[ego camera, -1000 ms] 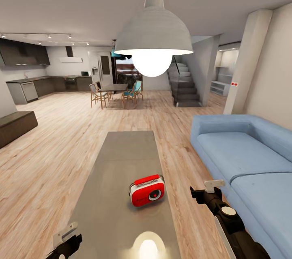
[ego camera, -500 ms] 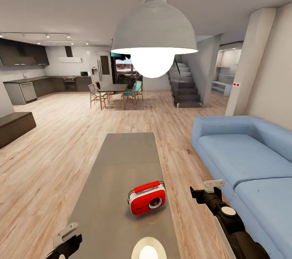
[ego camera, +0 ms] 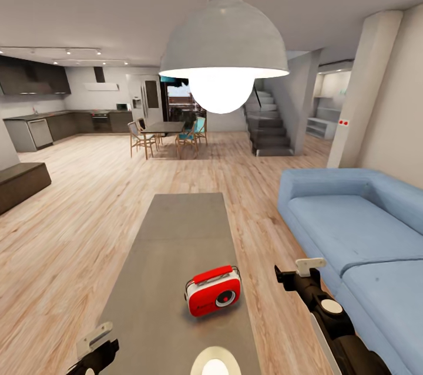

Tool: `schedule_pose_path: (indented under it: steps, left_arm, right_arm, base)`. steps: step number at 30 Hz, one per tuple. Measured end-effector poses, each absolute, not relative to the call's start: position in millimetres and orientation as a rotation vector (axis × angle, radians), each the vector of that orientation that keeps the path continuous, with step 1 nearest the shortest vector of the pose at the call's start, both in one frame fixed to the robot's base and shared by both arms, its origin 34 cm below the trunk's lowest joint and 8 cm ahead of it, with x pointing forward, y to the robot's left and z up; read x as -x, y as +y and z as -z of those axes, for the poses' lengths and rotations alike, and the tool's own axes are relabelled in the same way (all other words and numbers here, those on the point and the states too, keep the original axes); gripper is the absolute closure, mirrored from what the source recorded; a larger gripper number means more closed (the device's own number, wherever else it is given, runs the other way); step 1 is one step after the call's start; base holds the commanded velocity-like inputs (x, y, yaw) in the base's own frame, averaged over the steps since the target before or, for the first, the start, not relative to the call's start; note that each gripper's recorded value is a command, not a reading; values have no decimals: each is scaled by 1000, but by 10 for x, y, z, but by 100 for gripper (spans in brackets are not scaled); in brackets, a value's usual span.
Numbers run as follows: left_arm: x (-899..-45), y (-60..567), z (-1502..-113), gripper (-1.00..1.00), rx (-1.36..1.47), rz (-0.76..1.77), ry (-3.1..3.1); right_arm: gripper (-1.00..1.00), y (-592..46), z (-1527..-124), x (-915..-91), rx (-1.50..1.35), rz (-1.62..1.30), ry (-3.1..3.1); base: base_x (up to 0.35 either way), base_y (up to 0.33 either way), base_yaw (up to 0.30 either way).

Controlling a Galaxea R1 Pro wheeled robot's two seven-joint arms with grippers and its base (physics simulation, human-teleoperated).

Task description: Turn on the radio receiver that's on the table in the living room.

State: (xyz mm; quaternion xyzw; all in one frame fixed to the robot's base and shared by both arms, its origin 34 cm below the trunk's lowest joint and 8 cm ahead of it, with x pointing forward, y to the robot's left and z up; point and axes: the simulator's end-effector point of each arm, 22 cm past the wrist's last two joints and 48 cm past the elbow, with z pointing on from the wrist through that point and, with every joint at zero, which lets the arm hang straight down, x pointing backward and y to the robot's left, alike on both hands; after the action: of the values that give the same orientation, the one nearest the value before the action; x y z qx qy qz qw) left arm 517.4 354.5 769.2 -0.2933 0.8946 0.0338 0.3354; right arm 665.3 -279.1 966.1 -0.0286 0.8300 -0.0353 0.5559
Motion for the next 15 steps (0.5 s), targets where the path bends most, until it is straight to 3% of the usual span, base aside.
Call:
schedule_pose_path:
  steps: [15]
  left_arm:
    - [-5174,3545,-7693,-100,765,-88,2334]
  right_arm:
    - [-100,-2787,-9644,-6648,68,87,1966]
  base:
    - [9,0,0]
